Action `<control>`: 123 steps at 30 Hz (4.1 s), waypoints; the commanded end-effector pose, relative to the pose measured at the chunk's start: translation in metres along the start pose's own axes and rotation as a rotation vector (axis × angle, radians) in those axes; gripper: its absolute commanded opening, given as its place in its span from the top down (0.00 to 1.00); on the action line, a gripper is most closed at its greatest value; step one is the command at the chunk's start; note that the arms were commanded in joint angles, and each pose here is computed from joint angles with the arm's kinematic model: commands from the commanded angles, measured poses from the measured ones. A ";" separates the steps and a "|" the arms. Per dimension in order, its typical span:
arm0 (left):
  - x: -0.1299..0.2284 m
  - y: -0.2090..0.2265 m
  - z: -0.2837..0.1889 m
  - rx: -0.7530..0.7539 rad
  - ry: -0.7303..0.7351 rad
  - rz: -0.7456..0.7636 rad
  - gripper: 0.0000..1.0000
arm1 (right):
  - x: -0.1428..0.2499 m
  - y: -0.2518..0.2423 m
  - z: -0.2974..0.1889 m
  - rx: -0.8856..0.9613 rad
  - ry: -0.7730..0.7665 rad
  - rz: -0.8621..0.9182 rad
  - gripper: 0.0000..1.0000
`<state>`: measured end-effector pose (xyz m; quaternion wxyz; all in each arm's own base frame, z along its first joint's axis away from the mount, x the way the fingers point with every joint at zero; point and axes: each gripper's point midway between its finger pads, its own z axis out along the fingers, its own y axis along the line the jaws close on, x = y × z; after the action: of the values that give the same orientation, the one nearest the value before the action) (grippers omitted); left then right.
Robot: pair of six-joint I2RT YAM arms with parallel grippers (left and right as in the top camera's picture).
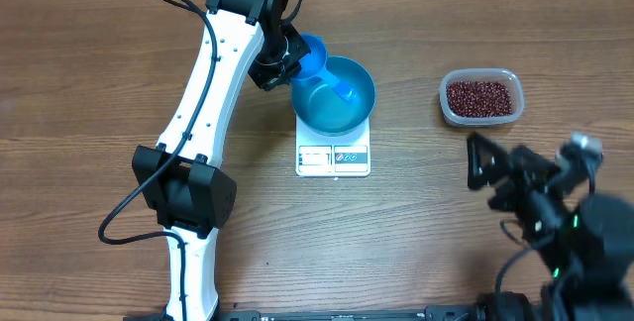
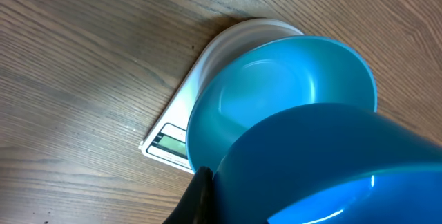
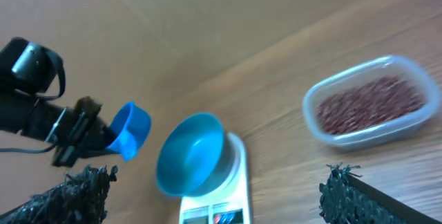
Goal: Scoop item into bowl and weigh 150g on scale
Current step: 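Move the right gripper to the scoop handle above the bowl, then close the right gripper on the scoop handle, release with left gripper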
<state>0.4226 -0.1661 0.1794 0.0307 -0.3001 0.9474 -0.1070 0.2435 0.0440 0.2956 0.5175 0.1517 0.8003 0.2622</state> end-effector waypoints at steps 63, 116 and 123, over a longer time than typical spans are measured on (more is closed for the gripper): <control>0.078 -0.052 0.006 0.043 0.066 -0.206 0.96 | 0.049 0.080 0.166 -0.394 0.510 0.409 0.54; 0.052 -0.048 -0.077 0.240 -0.043 -0.097 0.00 | 0.049 0.077 0.168 -0.384 0.493 0.382 0.96; 0.034 -0.019 -0.128 0.261 -0.198 0.293 0.00 | 0.048 0.076 0.168 -0.382 0.485 0.373 0.96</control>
<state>0.3949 -0.1999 0.2785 0.1063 -0.2913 0.9268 -0.2121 0.3708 0.1738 0.2378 0.2560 0.1445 0.7980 0.5262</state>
